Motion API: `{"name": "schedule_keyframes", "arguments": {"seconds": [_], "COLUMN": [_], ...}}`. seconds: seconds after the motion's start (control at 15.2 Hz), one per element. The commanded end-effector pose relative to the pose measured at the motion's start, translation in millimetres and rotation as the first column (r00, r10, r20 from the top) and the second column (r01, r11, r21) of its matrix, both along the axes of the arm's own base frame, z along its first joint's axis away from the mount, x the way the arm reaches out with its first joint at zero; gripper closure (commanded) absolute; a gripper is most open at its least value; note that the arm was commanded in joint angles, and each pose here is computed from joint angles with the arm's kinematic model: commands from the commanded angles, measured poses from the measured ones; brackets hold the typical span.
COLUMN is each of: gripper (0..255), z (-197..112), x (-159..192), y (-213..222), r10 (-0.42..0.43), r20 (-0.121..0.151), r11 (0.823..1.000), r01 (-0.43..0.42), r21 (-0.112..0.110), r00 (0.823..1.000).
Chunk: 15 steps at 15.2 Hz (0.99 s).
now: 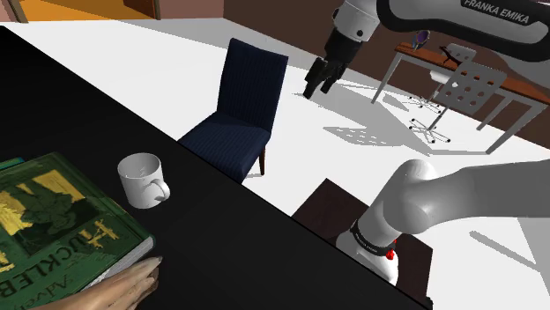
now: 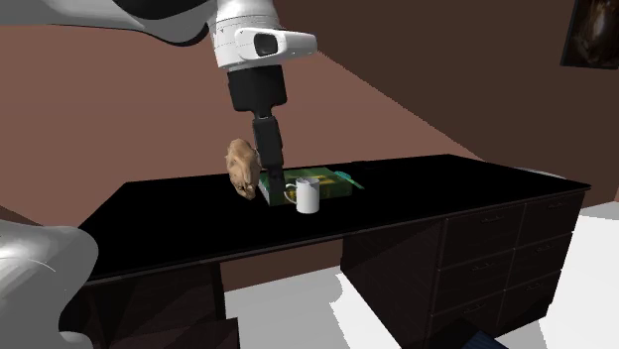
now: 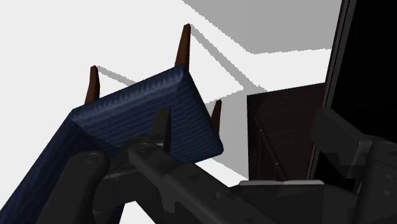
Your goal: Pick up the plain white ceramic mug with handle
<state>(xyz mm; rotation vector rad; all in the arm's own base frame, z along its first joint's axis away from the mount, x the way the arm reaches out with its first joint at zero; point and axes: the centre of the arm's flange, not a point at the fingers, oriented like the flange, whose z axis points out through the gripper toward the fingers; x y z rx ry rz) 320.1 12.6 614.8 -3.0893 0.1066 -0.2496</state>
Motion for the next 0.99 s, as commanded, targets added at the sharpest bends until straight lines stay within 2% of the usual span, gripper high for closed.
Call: {"name": "schedule_keyframes", "arguments": {"seconds": [0.0, 0.92], "gripper": [0, 0], "z": [0.0, -44.2], "x": [0.0, 99.9], "y": [0.0, 158.1], "r10": [0.000, 0.139], "r20": [0.000, -0.084], "r11": [1.000, 0.990], "r01": [0.000, -0.141], "r21": [0.000, -0.022], "r00": [1.000, 0.987]}}
